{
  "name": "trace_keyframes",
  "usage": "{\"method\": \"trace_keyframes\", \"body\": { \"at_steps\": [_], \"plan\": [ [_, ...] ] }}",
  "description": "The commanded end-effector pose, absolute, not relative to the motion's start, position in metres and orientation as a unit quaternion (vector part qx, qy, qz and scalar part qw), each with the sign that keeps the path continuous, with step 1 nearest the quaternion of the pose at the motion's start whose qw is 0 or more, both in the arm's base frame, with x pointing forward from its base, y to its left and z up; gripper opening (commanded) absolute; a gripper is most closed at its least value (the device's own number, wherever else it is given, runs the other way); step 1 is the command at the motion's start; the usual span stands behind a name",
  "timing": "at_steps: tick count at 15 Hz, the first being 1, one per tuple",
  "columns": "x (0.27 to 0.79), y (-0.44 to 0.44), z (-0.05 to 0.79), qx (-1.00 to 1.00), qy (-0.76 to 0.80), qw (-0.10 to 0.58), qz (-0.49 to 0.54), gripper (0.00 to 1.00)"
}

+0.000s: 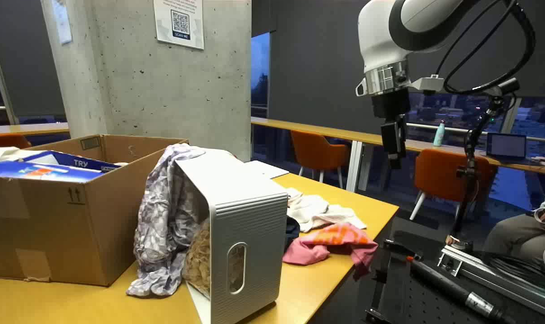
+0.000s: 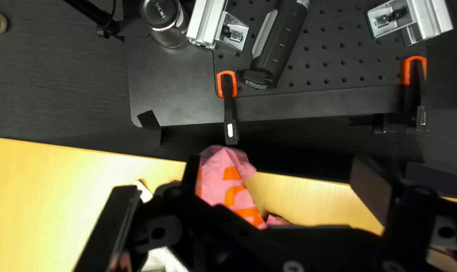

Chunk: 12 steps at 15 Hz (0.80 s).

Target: Move the lace on the box to the left of the table

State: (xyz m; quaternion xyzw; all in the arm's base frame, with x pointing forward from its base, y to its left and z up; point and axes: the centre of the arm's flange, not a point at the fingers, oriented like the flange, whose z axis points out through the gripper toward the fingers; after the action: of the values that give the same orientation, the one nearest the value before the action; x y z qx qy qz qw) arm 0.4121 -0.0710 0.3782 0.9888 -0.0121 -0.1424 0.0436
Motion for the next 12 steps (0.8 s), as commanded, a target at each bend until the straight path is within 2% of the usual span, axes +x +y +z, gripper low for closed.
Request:
{"method": "trace_keyframes", "body": {
  "at_steps": [1,8,12],
  "plan": [
    [0.412,-0.071,0.378,0.989,-0.012,0.044,-0.142,1.0],
    [0.416,-0.068,0.379,0.989,-0.022,0.047,-0.135,1.0],
    [0.455,-0.069,0.384,0.987,-0.115,0.054,-0.101,1.0]
  ]
}}
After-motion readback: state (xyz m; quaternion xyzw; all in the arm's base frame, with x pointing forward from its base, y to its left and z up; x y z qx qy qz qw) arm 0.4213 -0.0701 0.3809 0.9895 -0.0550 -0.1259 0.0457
